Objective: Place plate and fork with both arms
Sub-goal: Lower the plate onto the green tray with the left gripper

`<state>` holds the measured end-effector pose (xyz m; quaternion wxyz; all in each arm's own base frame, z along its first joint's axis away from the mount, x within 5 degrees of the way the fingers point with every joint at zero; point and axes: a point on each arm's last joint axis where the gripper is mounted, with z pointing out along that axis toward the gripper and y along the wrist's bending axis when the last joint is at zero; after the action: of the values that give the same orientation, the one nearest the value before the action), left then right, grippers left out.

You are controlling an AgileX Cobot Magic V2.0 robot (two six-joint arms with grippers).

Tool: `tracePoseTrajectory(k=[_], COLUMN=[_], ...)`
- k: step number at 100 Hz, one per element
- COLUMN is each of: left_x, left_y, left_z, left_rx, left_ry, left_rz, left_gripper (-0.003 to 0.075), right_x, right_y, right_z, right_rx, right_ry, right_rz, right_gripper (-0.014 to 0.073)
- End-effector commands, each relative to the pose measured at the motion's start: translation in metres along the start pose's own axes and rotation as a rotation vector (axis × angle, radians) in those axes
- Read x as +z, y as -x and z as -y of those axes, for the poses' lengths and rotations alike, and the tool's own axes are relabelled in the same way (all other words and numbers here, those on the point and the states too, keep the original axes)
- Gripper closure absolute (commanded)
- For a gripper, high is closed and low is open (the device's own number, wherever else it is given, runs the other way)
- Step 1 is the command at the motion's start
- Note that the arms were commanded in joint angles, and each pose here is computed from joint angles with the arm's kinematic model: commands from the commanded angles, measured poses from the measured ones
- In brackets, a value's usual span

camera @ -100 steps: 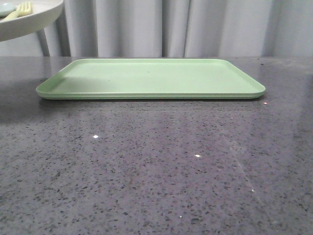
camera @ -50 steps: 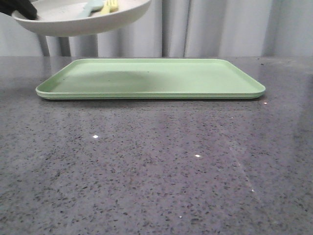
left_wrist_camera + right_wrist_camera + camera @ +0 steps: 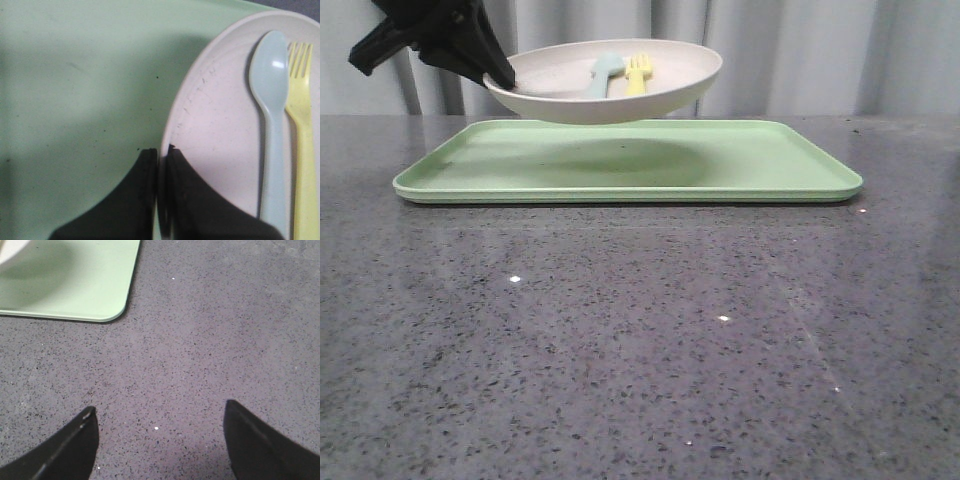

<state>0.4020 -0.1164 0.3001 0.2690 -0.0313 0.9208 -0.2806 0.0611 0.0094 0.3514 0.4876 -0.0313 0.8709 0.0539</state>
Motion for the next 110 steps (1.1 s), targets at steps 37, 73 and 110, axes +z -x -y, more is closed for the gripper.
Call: tracePoseTrajectory(k=[37,73,110], left_x=[0.005,0.017,0.022], left_y=[0.013,0.011,0.011], left_z=[0.017,0.01,0.004], left_rx=[-0.036,-0.039,-0.059], left_ry=[-0.022,0.005,0.044], left_rz=[0.098,0.078,0.08], left_gripper=[0.0741,0.0741,0.0741], right_x=[-0.003,-0.003,-0.003], right_y=[0.013,0.013,0.013], right_z=[0.0,0.0,0.0], right_rx=[-0.005,-0.005,-0.005], right_ry=[-0.003,-0.003,-0.003], right_rz=[0.079,0.079,0.079], right_gripper=[0.0066,0.0066,0.0066])
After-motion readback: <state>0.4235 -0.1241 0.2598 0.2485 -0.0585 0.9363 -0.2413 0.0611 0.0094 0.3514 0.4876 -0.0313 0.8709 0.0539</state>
